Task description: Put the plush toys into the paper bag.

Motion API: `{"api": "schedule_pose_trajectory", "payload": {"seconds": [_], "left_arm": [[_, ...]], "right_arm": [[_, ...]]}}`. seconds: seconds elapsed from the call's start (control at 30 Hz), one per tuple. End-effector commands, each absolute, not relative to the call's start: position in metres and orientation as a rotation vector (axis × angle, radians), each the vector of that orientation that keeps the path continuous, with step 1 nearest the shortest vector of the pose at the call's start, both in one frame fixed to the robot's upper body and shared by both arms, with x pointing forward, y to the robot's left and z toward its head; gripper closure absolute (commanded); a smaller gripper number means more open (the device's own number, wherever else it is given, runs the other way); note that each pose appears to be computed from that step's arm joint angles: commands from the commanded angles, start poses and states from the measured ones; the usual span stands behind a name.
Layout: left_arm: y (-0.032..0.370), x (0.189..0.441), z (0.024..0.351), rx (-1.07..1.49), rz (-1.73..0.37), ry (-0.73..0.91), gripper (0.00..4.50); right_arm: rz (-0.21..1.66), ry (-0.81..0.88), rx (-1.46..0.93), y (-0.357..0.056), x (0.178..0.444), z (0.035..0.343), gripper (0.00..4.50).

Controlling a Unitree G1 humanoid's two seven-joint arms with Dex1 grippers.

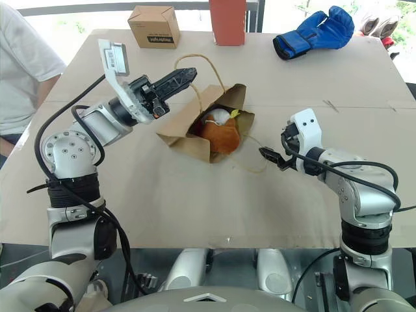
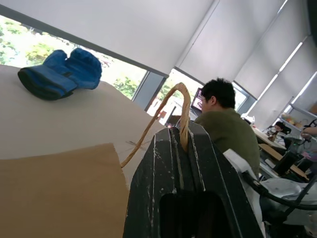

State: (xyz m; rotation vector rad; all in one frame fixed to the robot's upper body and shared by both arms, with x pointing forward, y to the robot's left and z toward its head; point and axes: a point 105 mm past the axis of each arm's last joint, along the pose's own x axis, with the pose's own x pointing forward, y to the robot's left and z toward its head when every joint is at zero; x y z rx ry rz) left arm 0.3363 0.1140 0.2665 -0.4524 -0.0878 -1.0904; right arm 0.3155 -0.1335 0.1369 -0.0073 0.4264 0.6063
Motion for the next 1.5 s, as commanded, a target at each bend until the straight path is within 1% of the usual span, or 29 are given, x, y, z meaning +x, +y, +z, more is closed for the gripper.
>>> {"api": "schedule_pose_trajectory", "payload": {"seconds": [0.03, 0.13, 0.23, 0.27, 0.3, 0.33, 0.4, 0.43, 0.47, 0.67, 0.77, 0.97, 1.17, 1.3, 1.37, 1.4, 1.5], "left_arm": [[0.12, 0.33, 0.287, -0.446, -1.149, -0.165, 4.5], [0.122, 0.327, 0.288, -0.435, -1.168, -0.168, 4.5], [0.126, 0.324, 0.29, -0.442, -1.173, -0.18, 4.5], [0.128, 0.324, 0.291, -0.442, -1.172, -0.183, 4.5], [0.129, 0.323, 0.291, -0.442, -1.171, -0.185, 4.5], [0.13, 0.324, 0.292, -0.441, -1.167, -0.188, 4.5], [0.132, 0.324, 0.293, -0.449, -1.162, -0.196, 4.5], [0.133, 0.324, 0.294, -0.455, -1.16, -0.202, 4.5], [0.133, 0.324, 0.295, -0.458, -1.158, -0.206, 4.5], [0.132, 0.324, 0.295, -0.468, -1.162, -0.212, 4.5], [0.13, 0.325, 0.296, -0.469, -1.166, -0.213, 4.5], [0.127, 0.329, 0.296, -0.461, -1.163, -0.215, 4.5], [0.128, 0.338, 0.297, -0.431, -1.149, -0.212, 4.5], [0.128, 0.352, 0.298, -0.393, -1.107, -0.215, 4.5], [0.127, 0.353, 0.3, -0.393, -1.127, -0.221, 4.5], [0.126, 0.353, 0.3, -0.392, -1.133, -0.222, 4.5], [0.125, 0.352, 0.301, -0.401, -1.151, -0.224, 4.5]], "right_arm": [[0.58, 0.444, 0.038, -0.131, 0.328, 0.126, 0.48], [0.625, 0.44, 0.072, -0.121, 0.332, 0.123, 0.48], [0.645, 0.422, 0.064, -0.118, 0.331, 0.124, 1.29], [0.658, 0.415, 0.065, -0.116, 0.331, 0.124, 1.87], [0.667, 0.41, 0.067, -0.115, 0.33, 0.124, 2.22], [0.681, 0.404, 0.07, -0.113, 0.329, 0.125, 2.7], [0.716, 0.386, 0.069, -0.109, 0.326, 0.127, 3.69], [0.741, 0.378, 0.07, -0.106, 0.323, 0.129, 4.25], [0.758, 0.373, 0.07, -0.103, 0.321, 0.13, 4.47], [0.845, 0.364, 0.08, -0.092, 0.309, 0.133, 4.47], [0.854, 0.351, 0.121, -0.091, 0.305, 0.137, 4.47], [0.901, 0.218, 0.333, -0.097, 0.287, 0.177, 4.47], [0.939, 0.12, 0.449, -0.097, 0.268, 0.204, 4.47], [0.93, 0.043, 0.509, -0.098, 0.266, 0.223, 4.47], [0.838, 0.056, 0.416, -0.105, 0.273, 0.218, 4.47], [0.769, 0.093, 0.374, -0.112, 0.28, 0.209, 4.47], [0.733, 0.161, 0.323, -0.122, 0.282, 0.191, 3.69]]}}
